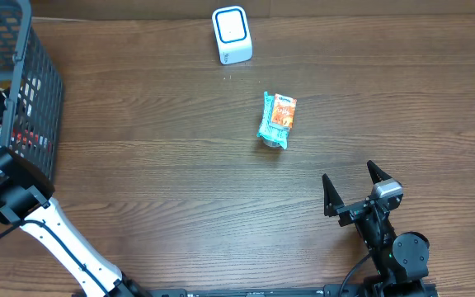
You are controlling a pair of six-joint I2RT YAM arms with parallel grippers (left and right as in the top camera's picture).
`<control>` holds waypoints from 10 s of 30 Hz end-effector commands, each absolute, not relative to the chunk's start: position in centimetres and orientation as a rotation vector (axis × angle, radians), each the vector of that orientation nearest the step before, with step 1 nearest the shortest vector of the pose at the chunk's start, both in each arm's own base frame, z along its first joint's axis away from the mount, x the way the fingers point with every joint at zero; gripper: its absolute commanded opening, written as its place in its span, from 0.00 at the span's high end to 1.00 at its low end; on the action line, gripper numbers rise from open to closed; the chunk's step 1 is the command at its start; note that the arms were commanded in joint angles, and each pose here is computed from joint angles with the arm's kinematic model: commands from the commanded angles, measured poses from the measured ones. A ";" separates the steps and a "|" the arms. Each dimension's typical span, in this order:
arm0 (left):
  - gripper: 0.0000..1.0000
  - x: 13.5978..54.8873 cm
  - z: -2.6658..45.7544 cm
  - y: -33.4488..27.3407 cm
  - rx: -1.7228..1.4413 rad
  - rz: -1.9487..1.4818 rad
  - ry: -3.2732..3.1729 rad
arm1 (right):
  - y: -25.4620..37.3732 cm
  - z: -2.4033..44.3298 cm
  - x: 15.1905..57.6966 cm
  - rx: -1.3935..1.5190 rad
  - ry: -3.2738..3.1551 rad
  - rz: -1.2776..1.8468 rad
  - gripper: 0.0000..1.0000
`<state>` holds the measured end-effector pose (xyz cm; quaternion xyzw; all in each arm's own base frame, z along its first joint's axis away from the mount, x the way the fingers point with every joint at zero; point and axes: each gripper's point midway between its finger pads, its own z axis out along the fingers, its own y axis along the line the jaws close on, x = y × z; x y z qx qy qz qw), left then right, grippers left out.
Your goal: Scan the item barcode
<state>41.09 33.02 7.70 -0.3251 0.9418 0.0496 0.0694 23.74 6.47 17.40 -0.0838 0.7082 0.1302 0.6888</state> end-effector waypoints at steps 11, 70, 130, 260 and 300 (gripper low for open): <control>0.00 41.5 1.0 32.5 -1.049 0.156 2.914 | 6.3 17.2 23.8 -0.180 1.581 0.289 0.00; 0.96 36.6 37.8 26.4 -0.967 0.191 2.171 | 6.3 17.2 23.8 -0.180 1.581 0.289 0.00; 0.00 45.2 5.8 31.5 -0.434 0.084 2.887 | 6.3 17.2 23.8 -0.180 1.581 0.289 0.00; 0.00 36.8 9.4 -6.5 -0.447 0.108 3.091 | 6.3 17.2 23.8 -0.180 1.581 0.289 0.00; 0.00 45.4 14.0 7.6 -0.847 0.280 2.586 | 6.3 17.2 23.8 -0.180 1.581 0.289 0.00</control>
